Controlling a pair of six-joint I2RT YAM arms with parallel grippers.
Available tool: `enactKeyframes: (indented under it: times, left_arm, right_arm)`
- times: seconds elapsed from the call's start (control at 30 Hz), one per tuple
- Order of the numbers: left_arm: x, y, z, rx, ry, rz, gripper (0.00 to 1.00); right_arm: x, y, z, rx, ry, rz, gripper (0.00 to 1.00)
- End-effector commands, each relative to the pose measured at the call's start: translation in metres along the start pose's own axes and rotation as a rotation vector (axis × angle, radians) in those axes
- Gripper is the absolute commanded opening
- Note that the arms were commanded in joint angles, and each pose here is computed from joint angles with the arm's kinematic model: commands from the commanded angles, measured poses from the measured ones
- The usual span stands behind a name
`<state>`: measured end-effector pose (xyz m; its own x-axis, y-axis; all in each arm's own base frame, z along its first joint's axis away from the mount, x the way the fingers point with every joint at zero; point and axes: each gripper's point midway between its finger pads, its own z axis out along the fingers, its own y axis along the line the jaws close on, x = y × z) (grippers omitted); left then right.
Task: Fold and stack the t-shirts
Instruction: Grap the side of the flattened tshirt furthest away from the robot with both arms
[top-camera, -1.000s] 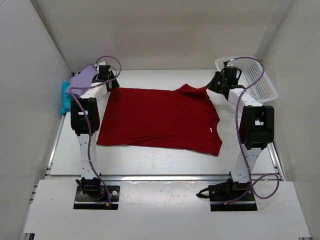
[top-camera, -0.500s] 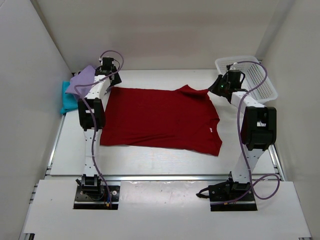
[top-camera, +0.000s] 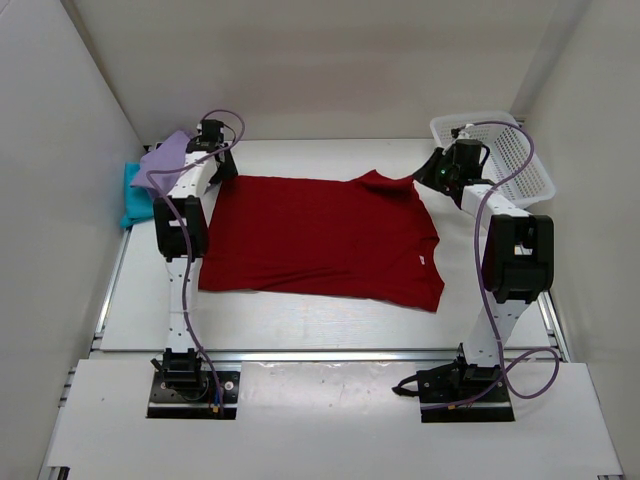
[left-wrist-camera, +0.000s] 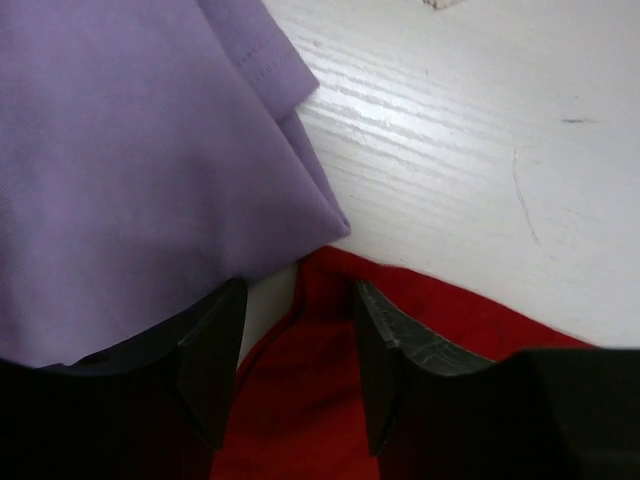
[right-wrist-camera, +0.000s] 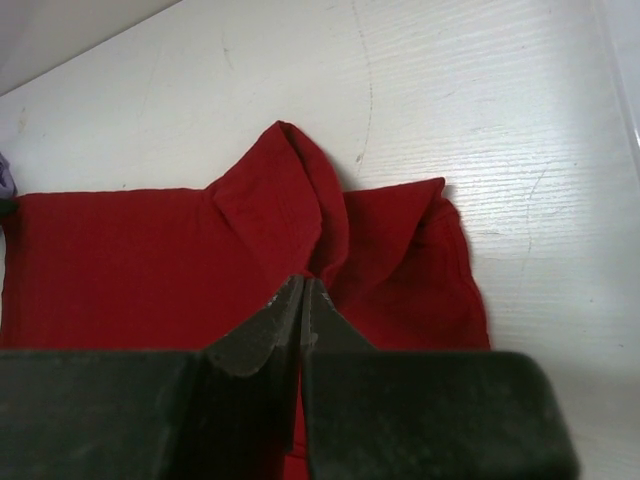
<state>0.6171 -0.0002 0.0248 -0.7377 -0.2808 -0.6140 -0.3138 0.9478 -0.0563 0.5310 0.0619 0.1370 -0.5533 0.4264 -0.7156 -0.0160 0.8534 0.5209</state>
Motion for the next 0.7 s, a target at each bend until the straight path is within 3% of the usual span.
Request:
enactKeyframes:
  times: [0.0, 0.17, 0.53, 0.67]
  left_arm:
    - [-0.017, -0.006, -0.024, 0.020, -0.020, 0.012, 0.56]
    - [-0.021, -0.012, -0.025, 0.041, -0.040, 0.007, 0.44]
    - [-0.036, -0.019, -0.045, 0.041, -0.084, -0.007, 0.00]
    - [-0.037, -0.031, -0.071, 0.112, -0.117, -0.018, 0.00]
  right_arm:
    - [-0.029, 0.026, -0.018, -0.066, -0.095, -0.036, 0.00]
    - [-0.022, 0.031, -0.015, -0.074, -0.073, -0.033, 0.00]
    - [-0.014, 0.025, -0.016, -0.058, -0.041, -0.044, 0.00]
    - [-0.012, 0.023, -0.028, -0.028, -0.030, -0.062, 0.00]
